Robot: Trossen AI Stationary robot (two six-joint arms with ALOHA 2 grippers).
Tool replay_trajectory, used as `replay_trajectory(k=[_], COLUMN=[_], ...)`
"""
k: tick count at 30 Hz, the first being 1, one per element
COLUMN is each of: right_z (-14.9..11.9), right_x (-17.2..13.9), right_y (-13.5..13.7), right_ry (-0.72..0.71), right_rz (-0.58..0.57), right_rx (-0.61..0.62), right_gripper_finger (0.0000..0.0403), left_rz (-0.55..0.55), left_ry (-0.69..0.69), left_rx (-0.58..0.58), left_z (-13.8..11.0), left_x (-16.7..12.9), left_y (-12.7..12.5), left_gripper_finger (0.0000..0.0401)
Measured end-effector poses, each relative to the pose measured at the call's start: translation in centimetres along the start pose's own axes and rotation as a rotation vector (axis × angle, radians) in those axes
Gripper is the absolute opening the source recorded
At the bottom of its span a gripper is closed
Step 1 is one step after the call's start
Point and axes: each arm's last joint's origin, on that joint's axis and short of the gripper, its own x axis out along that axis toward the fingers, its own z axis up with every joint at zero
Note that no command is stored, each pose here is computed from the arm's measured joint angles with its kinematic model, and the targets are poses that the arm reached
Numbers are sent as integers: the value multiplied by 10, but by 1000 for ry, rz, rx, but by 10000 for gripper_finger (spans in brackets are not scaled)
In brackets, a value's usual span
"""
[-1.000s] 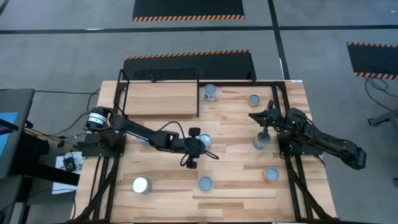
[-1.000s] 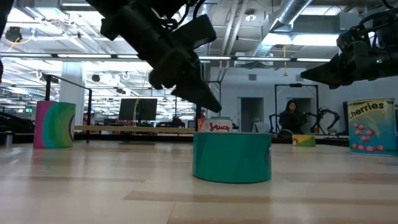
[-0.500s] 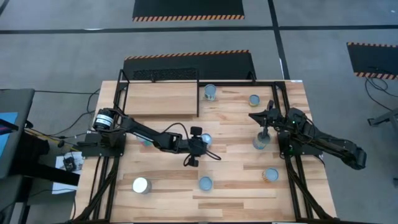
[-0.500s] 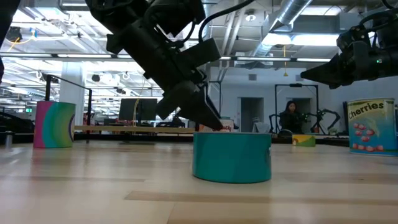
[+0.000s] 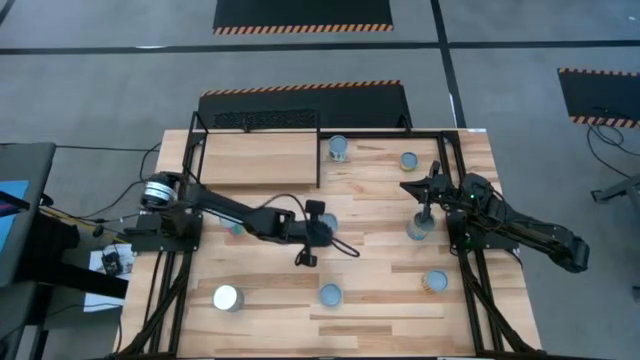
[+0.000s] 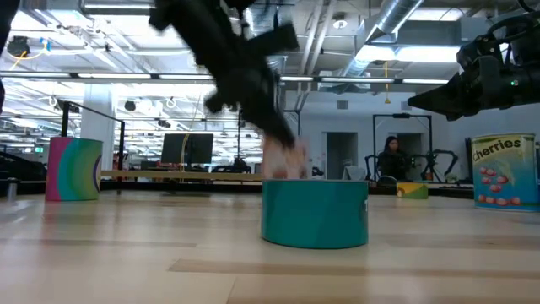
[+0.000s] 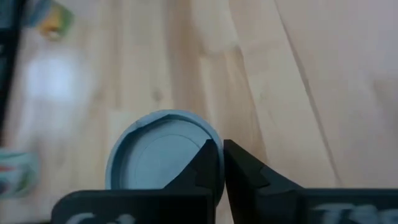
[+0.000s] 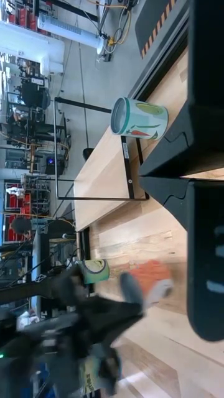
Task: Pick and place cans onto a shelf
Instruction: Put the canned saucy meatballs on the shelf
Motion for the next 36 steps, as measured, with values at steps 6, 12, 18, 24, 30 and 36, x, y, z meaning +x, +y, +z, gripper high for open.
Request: replay_trajectory(k=[6, 12, 18, 24, 30, 36], right_z=[0, 0, 0, 0, 0, 0], right_x=[0, 0, 0, 0, 0, 0], right_y=[0, 0, 0, 0, 0, 0], right_ry=[0, 0, 1, 0, 1, 0], right_rz=[1, 1, 1, 1, 1, 1], right_rx=[0, 0, 0, 0, 0, 0], right_gripper_finger=[33, 33, 33, 33, 33, 33], left_rz=[56, 329, 526, 578, 601, 643], left_ry=[91, 229, 277, 267, 139, 171], left_rx=[-172, -414, -672, -842, -995, -1045], left_z=[-2, -35, -88, -152, -195, -223], left_x=[-76, -148, -180, -162, -150, -146], left_y=[26, 57, 97, 135, 177, 205], left_gripper_finger=[1, 0, 0, 0, 0, 0])
